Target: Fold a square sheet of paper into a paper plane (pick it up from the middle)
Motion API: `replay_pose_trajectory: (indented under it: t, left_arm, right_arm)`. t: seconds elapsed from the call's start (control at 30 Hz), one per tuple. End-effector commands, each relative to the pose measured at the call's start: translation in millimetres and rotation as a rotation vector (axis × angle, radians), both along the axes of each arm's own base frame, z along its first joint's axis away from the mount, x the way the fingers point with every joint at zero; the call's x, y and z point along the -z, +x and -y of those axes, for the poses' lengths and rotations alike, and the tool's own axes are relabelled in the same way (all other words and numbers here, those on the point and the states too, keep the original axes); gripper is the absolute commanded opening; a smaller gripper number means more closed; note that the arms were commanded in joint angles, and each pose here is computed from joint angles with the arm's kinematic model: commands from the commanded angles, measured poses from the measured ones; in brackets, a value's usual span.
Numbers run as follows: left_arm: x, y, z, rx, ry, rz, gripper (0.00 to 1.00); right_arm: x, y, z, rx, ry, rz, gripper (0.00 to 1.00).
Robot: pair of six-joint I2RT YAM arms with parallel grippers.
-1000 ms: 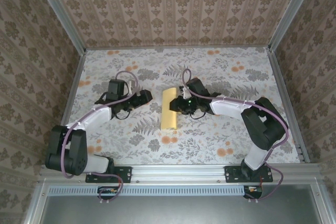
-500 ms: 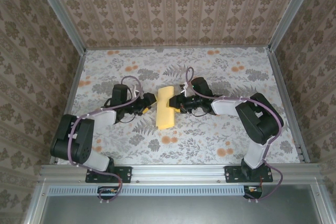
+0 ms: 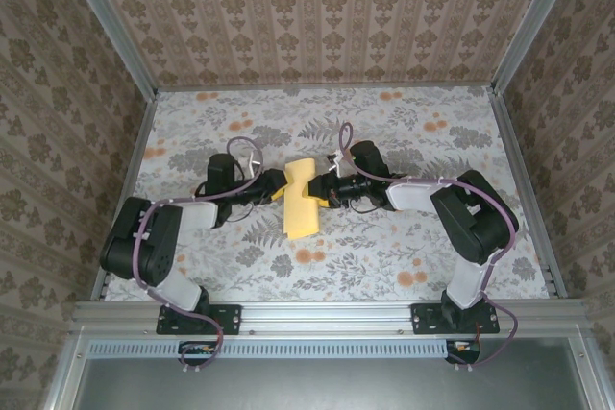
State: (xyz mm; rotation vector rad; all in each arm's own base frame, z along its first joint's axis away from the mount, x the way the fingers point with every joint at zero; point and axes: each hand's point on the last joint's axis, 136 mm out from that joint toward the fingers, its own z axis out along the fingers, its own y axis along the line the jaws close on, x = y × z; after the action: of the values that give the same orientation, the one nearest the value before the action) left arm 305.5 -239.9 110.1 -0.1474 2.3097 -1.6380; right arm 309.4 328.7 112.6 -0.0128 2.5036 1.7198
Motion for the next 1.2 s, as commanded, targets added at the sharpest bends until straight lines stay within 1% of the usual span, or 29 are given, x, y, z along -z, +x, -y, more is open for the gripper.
replay_pose_trajectory:
  t: [0.0,0.13,0.23,0.33,0.43,0.67,0.77,0.8,1.03,1.17]
  left_arm:
    - [-7,0,10,0.029,-0.071,0.022,0.36]
    - [-4,4,12,0.013,-0.097,0.026,0.23]
    - [1,5,14,0.005,-0.093,0.023,0.12]
    - [8,5,18,0.002,-0.071,0.017,0.06]
    - [13,6,21,-0.001,-0.033,0.013,0.0]
    - [27,-1,35,0.028,0.056,0.006,0.0]
    - [32,1,35,0.016,0.085,0.007,0.0]
    - [33,-7,44,0.045,0.091,0.008,0.0]
    - [41,-12,54,0.061,0.113,0.004,0.0]
    - [45,-13,61,0.07,0.113,-0.003,0.0]
  right_arm:
    - [4,-2,2,-0.014,0.017,-0.024,0.36]
    - [10,-1,8,0.006,-0.002,-0.035,0.37]
    - [20,-1,15,0.03,-0.044,-0.05,0.39]
    - [29,-4,22,0.044,-0.11,-0.051,0.41]
    - [36,-5,32,0.066,-0.184,-0.042,0.46]
    - [48,-6,59,0.129,-0.37,-0.025,0.62]
    - [51,-12,67,0.13,-0.411,-0.029,0.67]
    - [53,-15,69,0.124,-0.419,-0.033,0.69]
    - [61,-22,77,0.124,-0.469,-0.074,0.68]
    - [69,-25,89,0.153,-0.536,-0.102,0.68]
